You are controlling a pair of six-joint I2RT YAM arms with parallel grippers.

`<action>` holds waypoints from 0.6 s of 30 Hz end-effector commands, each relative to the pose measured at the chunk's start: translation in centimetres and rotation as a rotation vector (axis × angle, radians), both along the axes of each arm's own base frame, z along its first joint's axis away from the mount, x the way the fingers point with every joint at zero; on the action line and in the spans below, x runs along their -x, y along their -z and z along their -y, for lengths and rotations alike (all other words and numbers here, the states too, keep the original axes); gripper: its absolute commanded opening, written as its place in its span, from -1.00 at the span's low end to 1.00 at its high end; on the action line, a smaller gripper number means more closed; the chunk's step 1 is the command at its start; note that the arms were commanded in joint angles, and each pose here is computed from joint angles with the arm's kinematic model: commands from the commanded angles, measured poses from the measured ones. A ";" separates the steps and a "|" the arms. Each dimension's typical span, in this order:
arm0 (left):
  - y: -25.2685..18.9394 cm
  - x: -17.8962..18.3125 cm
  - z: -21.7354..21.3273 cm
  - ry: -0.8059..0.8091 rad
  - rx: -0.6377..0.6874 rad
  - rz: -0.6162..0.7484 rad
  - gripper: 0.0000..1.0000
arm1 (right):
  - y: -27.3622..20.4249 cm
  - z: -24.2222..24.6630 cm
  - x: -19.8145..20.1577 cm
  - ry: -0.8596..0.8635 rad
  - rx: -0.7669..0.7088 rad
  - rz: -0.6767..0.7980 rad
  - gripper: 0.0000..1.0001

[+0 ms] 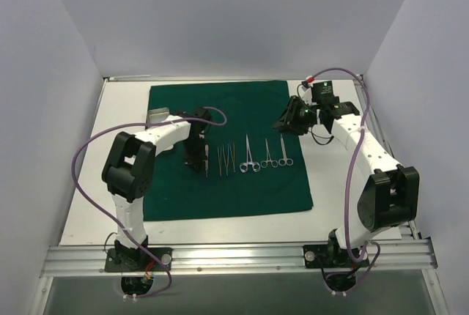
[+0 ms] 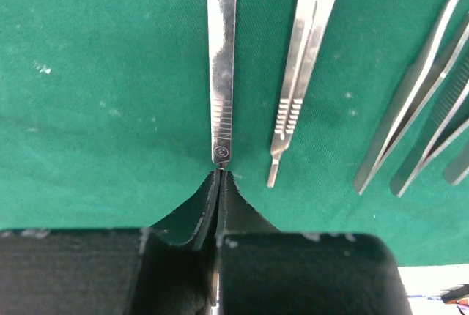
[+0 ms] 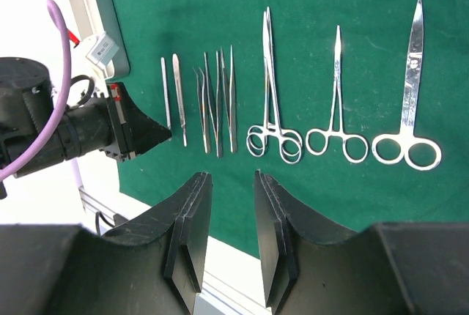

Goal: Open and lay out the surgical kit
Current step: Place the medical item in the surgical kit.

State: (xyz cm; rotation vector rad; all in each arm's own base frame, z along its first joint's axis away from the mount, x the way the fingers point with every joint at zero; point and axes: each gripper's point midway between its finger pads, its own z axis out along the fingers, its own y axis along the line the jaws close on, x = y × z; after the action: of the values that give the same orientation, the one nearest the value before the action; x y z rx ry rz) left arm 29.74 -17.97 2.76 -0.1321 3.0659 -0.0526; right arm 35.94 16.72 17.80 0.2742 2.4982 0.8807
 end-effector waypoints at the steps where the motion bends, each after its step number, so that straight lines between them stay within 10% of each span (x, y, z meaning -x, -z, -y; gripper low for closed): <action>1: -0.1 -1.3 0.7 -0.015 0.022 0.026 -0.95 | -1.1 0.1 0.2 0.003 -0.024 0.027 -0.39; 11: 0.4 -1.7 0.4 -0.038 0.043 0.014 -0.95 | -0.9 0.2 0.3 0.001 -0.021 0.020 -0.38; 18: -0.6 -1.8 0.7 -0.038 0.071 0.034 -0.14 | -0.9 0.1 0.1 0.002 -0.022 0.021 -0.38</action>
State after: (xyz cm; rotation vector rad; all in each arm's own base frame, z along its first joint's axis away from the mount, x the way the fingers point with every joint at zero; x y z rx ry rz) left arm 30.11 -17.73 1.85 -0.1793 3.0890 -0.0809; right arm 35.77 16.74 17.57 0.2767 2.5055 0.8840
